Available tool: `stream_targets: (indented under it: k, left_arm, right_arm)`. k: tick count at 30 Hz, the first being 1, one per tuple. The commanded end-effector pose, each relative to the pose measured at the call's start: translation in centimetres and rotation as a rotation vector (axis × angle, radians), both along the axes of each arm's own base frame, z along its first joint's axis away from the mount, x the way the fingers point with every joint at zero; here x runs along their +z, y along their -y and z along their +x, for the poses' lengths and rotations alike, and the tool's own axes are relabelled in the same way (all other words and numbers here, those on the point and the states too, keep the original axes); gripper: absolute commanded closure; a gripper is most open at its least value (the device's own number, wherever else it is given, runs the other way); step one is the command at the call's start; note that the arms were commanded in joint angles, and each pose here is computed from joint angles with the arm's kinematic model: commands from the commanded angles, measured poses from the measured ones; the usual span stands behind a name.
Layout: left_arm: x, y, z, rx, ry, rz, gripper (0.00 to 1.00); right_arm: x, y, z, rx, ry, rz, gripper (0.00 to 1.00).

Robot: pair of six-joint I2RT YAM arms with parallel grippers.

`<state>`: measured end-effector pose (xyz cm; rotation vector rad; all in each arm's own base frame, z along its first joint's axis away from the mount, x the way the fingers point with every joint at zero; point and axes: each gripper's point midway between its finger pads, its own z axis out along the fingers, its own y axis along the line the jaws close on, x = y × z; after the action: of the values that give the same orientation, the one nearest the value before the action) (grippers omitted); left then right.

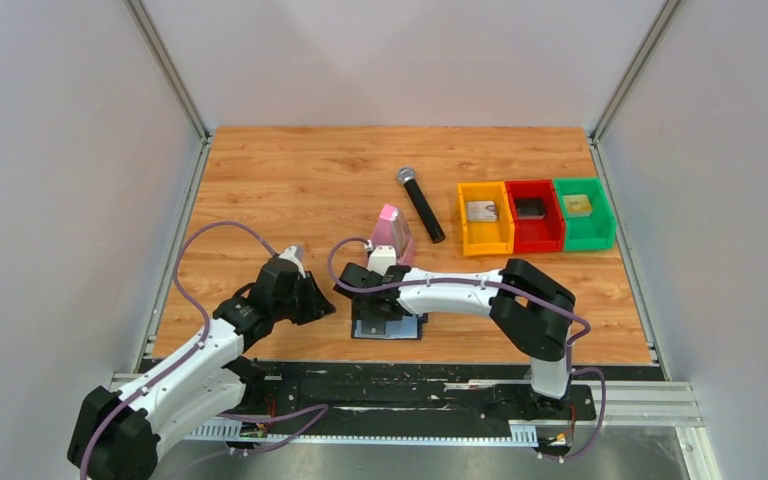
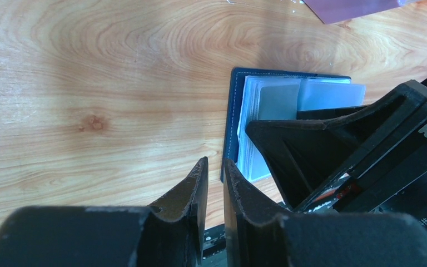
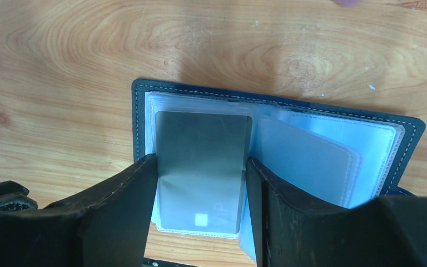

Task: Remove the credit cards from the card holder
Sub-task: Remove the credit card from the card holder.

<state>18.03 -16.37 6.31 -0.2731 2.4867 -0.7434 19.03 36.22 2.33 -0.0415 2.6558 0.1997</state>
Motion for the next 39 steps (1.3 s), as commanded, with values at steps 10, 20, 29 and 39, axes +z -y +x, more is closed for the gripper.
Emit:
stream_targets:
  k: [10, 20, 29, 39]
  left_arm:
    - [1.3, 2.4, 0.2, -0.112, 0.027, -0.091, 0.76]
    - [1.2, 3.8, 0.4, -0.141, 0.003, -0.15, 0.72]
    - [1.1, 4.5, 0.6, -0.136, -0.003, -0.196, 0.68]
    - [1.1, 5.5, 1.1, -0.143, 0.003, -0.255, 0.67]
  right_arm:
    - [1.8, -1.4, -0.9, 0.058, 0.024, 0.185, 0.52]
    - [3.3, -2.1, -2.1, 0.139, 0.041, 0.353, 0.5]
    - [4.2, -1.4, -2.5, 0.165, 0.043, 0.498, 0.5]
    - [5.4, -1.7, -2.5, 0.181, 0.046, 0.608, 0.51]
